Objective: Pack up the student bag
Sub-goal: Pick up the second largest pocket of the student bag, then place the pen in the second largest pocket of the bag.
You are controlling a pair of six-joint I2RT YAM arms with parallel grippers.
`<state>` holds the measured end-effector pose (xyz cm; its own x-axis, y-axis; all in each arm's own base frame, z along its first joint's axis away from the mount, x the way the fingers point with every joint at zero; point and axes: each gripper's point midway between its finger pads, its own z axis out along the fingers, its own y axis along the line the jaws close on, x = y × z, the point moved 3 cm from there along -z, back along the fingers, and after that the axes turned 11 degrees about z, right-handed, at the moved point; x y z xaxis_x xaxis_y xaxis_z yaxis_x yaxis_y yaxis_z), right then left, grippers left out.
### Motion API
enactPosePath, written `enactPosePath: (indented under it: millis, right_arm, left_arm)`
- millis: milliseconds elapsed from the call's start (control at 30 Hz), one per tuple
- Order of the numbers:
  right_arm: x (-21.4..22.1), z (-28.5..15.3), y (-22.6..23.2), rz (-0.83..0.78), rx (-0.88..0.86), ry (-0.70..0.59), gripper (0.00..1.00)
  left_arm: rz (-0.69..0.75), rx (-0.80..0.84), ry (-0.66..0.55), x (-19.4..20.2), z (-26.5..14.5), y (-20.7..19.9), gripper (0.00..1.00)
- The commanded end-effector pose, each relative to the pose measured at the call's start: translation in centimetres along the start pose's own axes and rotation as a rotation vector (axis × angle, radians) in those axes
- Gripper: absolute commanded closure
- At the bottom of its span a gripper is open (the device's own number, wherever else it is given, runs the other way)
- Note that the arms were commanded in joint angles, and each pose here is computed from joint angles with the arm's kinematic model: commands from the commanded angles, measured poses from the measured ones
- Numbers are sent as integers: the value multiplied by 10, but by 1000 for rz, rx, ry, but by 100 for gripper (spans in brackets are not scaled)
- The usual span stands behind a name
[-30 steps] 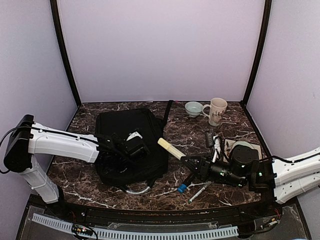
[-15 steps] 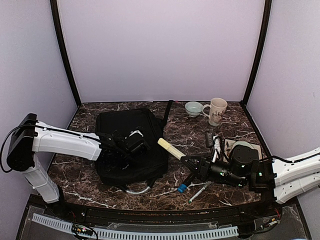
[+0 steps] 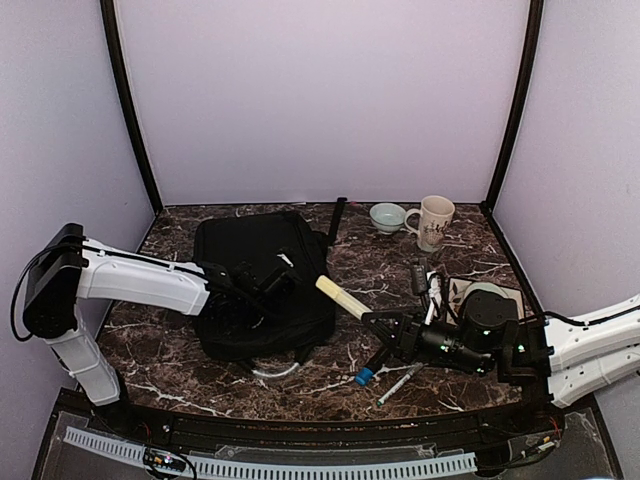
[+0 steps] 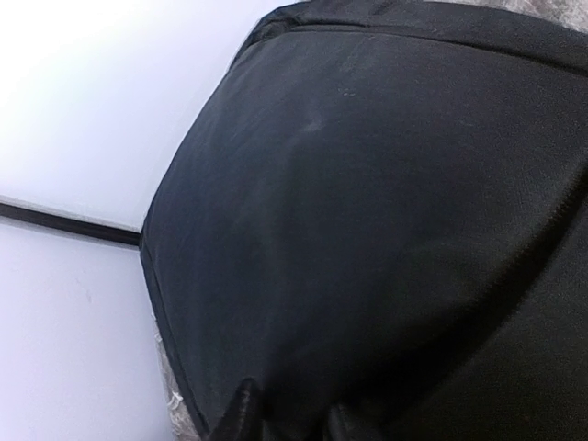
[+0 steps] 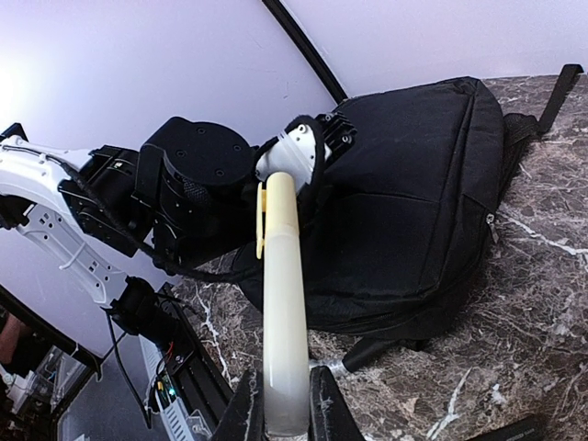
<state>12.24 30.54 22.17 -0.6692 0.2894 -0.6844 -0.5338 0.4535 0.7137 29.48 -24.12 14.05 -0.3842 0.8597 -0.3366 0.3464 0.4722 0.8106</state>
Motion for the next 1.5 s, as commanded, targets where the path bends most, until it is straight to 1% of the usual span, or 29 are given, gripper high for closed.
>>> enactPosePath:
  millis: [0, 33, 67, 133, 433, 633, 800, 1033, 1267, 1467]
  right_arm:
    - [-4, -4, 0, 2, -4, -27, 100]
    - [-5, -4, -1, 2, -2, -30, 100]
    - [-5, -4, -2, 2, 2, -30, 100]
    - [-5, -4, -3, 3, 6, -32, 100]
    - [-2, -3, -4, 1, 5, -21, 100]
    - [3, 3, -1, -6, 0, 8, 100]
    - [18, 23, 1, -14, 7, 74, 100]
    - [31, 52, 0, -36, 57, 116, 100]
    - [42, 74, -25, -60, 229, 127, 100]
    - [60, 82, -40, -55, 277, 175, 100]
  left_arm:
    - [-68, 0, -91, -15, -7, 19, 83]
    - [-79, 5, -104, -17, -9, 22, 91]
    - [-90, 9, -117, -18, -11, 24, 96]
    - [-111, 22, -142, -20, -15, 27, 100]
    - [-219, 66, -237, -21, -35, 45, 100]
    - [-284, 212, -336, -30, -59, 43, 100]
    - [-308, 302, -407, -40, -86, 31, 100]
    - [-300, 372, -422, -45, -106, 7, 100]
    - [-291, 406, -422, -44, -109, -6, 100]
    - [-282, 413, -421, -45, -108, -12, 100]
